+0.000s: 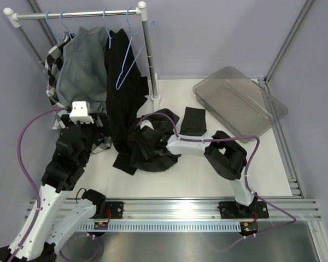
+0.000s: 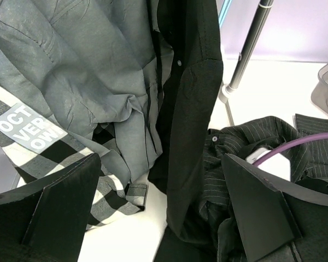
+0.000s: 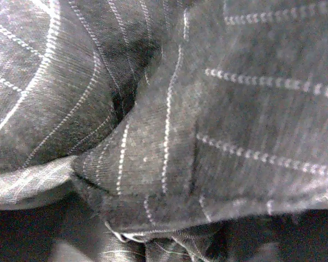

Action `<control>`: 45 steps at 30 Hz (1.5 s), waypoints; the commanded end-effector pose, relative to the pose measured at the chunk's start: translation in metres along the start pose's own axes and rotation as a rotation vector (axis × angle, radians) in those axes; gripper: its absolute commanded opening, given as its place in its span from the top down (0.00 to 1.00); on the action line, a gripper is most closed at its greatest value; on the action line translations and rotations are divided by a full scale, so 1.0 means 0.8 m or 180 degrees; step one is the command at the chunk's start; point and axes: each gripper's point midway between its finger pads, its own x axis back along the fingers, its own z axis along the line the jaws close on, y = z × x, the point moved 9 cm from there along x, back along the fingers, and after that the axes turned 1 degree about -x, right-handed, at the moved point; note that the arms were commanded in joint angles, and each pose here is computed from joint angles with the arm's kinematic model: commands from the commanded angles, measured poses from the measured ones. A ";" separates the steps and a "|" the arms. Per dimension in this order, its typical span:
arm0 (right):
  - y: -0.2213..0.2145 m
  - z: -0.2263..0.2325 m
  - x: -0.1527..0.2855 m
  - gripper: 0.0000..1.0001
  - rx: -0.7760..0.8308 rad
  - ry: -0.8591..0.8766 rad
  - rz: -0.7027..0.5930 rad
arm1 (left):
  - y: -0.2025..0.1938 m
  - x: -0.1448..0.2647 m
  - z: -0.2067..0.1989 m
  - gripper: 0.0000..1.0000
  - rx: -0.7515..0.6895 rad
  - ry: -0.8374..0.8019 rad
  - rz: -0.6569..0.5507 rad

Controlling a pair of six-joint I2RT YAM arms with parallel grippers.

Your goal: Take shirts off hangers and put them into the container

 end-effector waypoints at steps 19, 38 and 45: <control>0.099 -0.164 0.269 1.00 -0.0597 -0.0726 -0.1077 | 0.009 -0.003 0.003 0.01 0.0042 0.0112 -0.0175; 0.250 -0.344 0.674 1.00 -0.1307 -0.2601 -0.4020 | 0.009 -0.003 0.002 0.01 0.0050 0.0077 -0.0181; 0.256 -0.386 0.689 1.00 -0.1253 -0.3329 -0.4275 | 0.009 -0.004 0.000 0.01 0.0055 0.0044 -0.0170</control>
